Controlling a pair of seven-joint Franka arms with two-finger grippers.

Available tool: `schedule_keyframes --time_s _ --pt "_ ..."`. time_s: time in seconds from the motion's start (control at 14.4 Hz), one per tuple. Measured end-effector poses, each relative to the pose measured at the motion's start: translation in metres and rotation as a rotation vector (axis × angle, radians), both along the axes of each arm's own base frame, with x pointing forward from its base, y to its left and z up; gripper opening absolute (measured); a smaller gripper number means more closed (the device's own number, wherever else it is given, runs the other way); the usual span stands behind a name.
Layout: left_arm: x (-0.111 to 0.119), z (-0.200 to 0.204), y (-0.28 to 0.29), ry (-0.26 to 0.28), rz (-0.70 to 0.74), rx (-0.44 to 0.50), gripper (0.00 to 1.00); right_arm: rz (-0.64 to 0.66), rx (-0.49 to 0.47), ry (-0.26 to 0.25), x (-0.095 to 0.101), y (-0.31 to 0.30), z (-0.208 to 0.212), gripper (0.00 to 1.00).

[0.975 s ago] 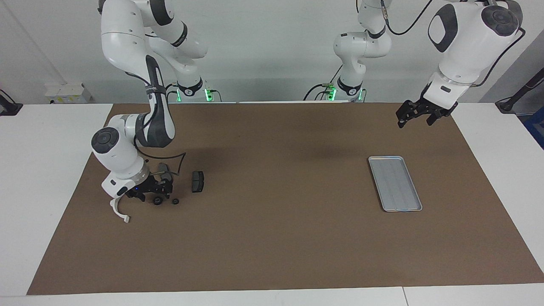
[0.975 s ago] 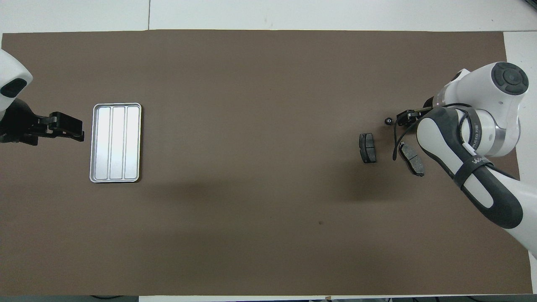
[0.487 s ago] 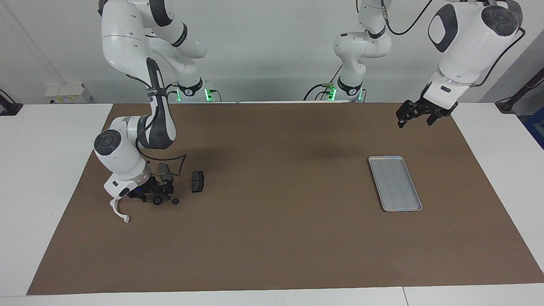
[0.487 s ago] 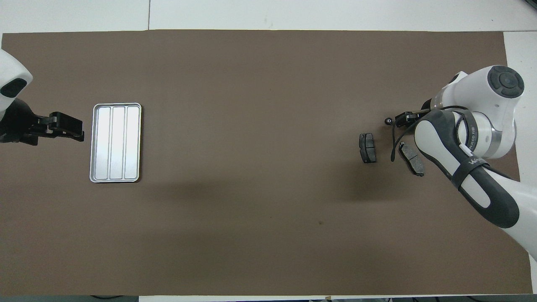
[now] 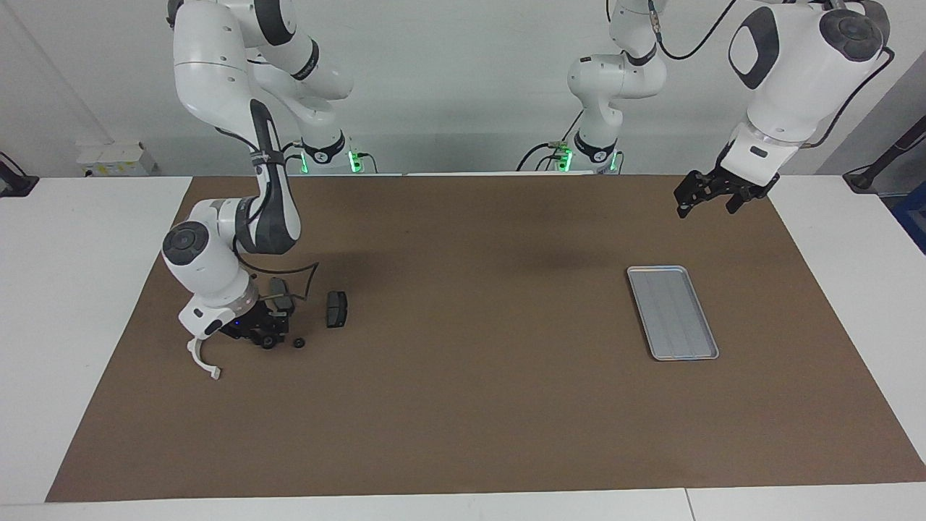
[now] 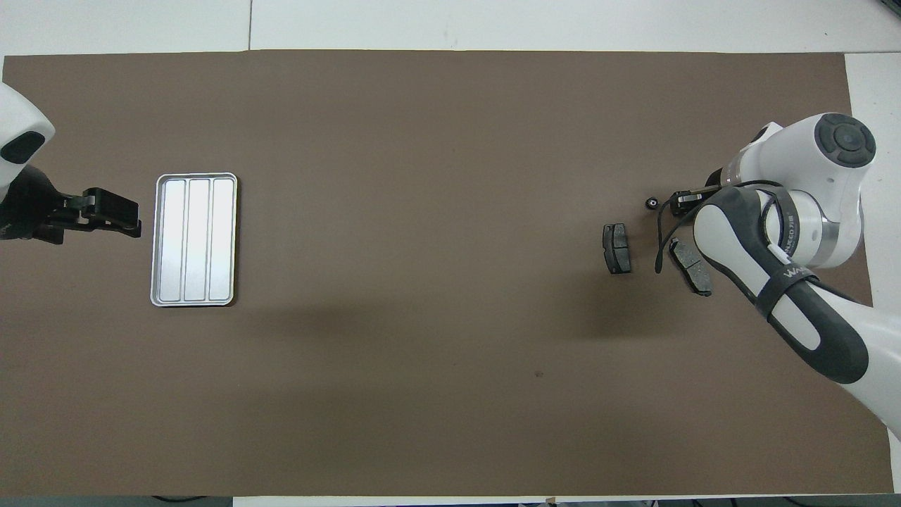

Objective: Pick bearing gear from pile to tray
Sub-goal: 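Carry the bearing with the right gripper to mid-table and release it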

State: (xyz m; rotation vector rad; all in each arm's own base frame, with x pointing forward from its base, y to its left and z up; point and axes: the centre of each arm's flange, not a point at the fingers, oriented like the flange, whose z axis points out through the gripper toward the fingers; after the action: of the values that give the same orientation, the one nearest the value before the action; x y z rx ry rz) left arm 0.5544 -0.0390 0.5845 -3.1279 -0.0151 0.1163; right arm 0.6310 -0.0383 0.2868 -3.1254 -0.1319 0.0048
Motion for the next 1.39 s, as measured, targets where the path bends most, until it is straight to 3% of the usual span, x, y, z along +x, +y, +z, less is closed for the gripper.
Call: schedule_keyframes --time_s 0.07,0.35,0.49,0.7,0.84,0.97,1.11,1.39 --pt "0.000 0.000 0.000 0.000 0.000 0.000 1.00 0.001 -0.001 -0.001 0.000 0.000 0.001 0.35" --pt "0.000 0.000 0.000 0.000 0.000 0.000 1.00 0.022 -0.021 -0.014 0.004 0.003 0.012 0.35" --pt "0.000 0.000 0.000 0.000 0.000 0.000 1.00 0.031 -0.032 0.011 0.011 0.018 0.042 0.35" --pt "0.000 0.000 0.000 0.000 0.000 0.000 1.00 -0.050 -0.047 0.037 0.022 0.071 0.105 0.35" --pt "0.000 0.000 0.000 0.000 0.000 0.000 1.00 -0.140 -0.056 0.049 0.016 0.135 0.121 0.35" --pt "0.000 0.000 0.000 0.000 0.000 0.000 1.00 -0.230 -0.061 0.034 -0.004 0.229 0.125 0.35" --pt "0.000 0.000 0.000 0.000 0.000 0.000 1.00 -0.285 -0.055 0.008 -0.041 0.328 0.126 0.35" --pt "0.000 0.000 0.000 0.000 0.000 0.000 1.00 -0.312 -0.026 -0.016 -0.094 0.438 0.096 0.35"
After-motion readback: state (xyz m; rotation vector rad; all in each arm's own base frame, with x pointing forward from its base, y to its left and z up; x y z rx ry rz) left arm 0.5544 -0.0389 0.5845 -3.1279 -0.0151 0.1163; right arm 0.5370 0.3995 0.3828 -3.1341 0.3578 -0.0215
